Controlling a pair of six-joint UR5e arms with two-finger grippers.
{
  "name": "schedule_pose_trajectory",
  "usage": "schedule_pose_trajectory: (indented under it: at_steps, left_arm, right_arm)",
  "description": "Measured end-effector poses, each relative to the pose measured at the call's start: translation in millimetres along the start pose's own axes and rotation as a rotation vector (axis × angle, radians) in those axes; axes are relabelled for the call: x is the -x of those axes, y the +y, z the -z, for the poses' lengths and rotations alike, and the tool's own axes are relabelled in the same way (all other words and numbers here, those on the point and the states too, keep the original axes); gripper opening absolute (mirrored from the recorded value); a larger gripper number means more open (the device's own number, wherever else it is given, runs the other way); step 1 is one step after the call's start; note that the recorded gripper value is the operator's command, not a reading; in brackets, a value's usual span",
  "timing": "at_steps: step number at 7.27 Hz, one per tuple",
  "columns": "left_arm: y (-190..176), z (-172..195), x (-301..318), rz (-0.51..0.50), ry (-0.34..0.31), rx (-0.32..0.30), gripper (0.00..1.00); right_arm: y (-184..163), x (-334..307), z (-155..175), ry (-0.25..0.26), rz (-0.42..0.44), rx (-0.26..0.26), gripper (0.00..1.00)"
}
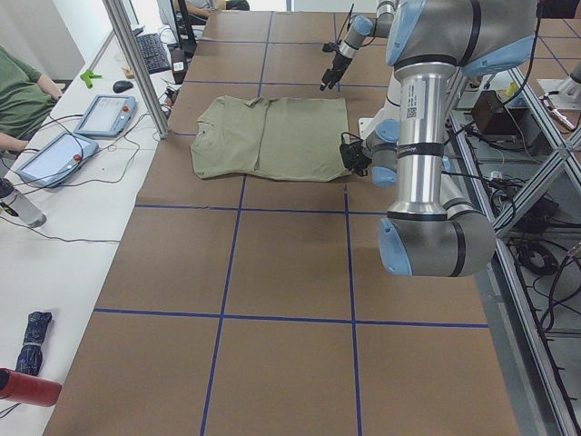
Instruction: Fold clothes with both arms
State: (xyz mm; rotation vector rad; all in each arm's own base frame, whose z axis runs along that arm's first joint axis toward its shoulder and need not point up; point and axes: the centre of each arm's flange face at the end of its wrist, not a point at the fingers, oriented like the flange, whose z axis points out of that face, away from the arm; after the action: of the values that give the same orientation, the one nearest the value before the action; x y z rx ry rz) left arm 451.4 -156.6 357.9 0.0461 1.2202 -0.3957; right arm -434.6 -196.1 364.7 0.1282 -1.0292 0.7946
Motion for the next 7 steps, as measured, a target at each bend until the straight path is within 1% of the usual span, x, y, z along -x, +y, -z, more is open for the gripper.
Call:
schedule_pose_trajectory:
  at_steps: [2, 4, 6, 7]
  left_arm:
    - [-4.1, 10.2, -13.5, 0.012, 0.032, 0.001, 0.0]
    - [-4.5, 13.3, -19.2, 0.018, 0.046, 0.003, 0.0]
    - [-4.7, 14.5, -21.2, 0.025, 0.051, 0.003, 0.0]
    - [-4.7, 14.9, -21.6, 0.027, 0.052, 0.002, 0.0]
  right_arm:
    - [29.5, -14.5, -0.4, 0.024, 0.025, -0.029, 0.86]
    - [52.3, -31.2, -2.5, 0.04, 0.082, -0.065, 0.86]
    - [69.3, -47.8, -6.7, 0.054, 0.133, -0.081, 0.82]
    - [73.8, -53.8, -9.6, 0.058, 0.149, -0.087, 0.78]
